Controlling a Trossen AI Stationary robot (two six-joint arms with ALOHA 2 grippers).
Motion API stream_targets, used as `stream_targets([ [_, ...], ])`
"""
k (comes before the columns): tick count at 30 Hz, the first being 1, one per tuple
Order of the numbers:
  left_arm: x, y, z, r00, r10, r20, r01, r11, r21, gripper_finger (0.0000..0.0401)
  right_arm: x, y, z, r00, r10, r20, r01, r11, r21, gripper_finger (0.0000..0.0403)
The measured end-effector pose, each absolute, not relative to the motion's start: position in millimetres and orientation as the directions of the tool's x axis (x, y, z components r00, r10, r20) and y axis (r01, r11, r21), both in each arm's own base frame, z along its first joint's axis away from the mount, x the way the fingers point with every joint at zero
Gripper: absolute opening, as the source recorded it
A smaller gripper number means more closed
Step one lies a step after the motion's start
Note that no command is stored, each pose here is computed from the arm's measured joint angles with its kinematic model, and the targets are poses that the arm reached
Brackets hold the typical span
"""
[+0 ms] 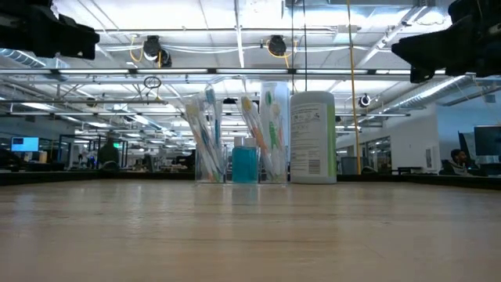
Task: Pick & Place toothbrushing station
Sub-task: Return to Home Position
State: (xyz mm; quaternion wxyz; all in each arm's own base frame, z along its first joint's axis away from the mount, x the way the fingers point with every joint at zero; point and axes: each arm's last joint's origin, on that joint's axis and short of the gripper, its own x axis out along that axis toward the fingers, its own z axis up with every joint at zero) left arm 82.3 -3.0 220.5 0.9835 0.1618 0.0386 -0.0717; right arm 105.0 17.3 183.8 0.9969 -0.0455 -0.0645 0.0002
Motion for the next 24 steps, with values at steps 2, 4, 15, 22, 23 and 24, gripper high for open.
stream_targets([
  [2, 81.2, -3.1, 220.3, 0.987, -0.130, -0.097, 0.155, 0.938, 0.311, 0.0012, 103.7, 18.2, 183.7, 0.990, 0.046, 0.130, -0.034, 0.995, -0.089, 0.0073],
  [4, 82.3, -3.1, 216.6, 0.987, -0.132, -0.095, 0.155, 0.938, 0.310, 0.0015, 102.6, 18.8, 184.6, 0.987, 0.075, 0.142, -0.061, 0.993, -0.102, 0.0073],
  [15, 100.6, -0.3, 177.8, 0.995, -0.066, 0.074, 0.046, 0.968, 0.245, 0.0015, 102.3, 19.2, 184.1, 0.986, 0.088, 0.138, -0.074, 0.991, -0.108, 0.0073],
  [22, 101.4, 1.7, 173.6, 0.997, -0.045, 0.056, 0.034, 0.981, 0.192, 0.0005, 102.4, 19.1, 183.6, 0.987, 0.087, 0.133, -0.063, 0.983, -0.174, 0.0073],
  [23, 101.4, 1.6, 174.1, 0.997, -0.046, 0.061, 0.033, 0.981, 0.193, 0.0009, 102.4, 19.1, 183.6, 0.987, 0.087, 0.133, -0.063, 0.982, -0.176, 0.0073],
  [24, 101.3, 1.6, 174.5, 0.997, -0.046, 0.065, 0.032, 0.979, 0.202, 0.0014, 102.4, 19.1, 183.8, 0.987, 0.087, 0.136, -0.062, 0.982, -0.176, 0.0073],
])
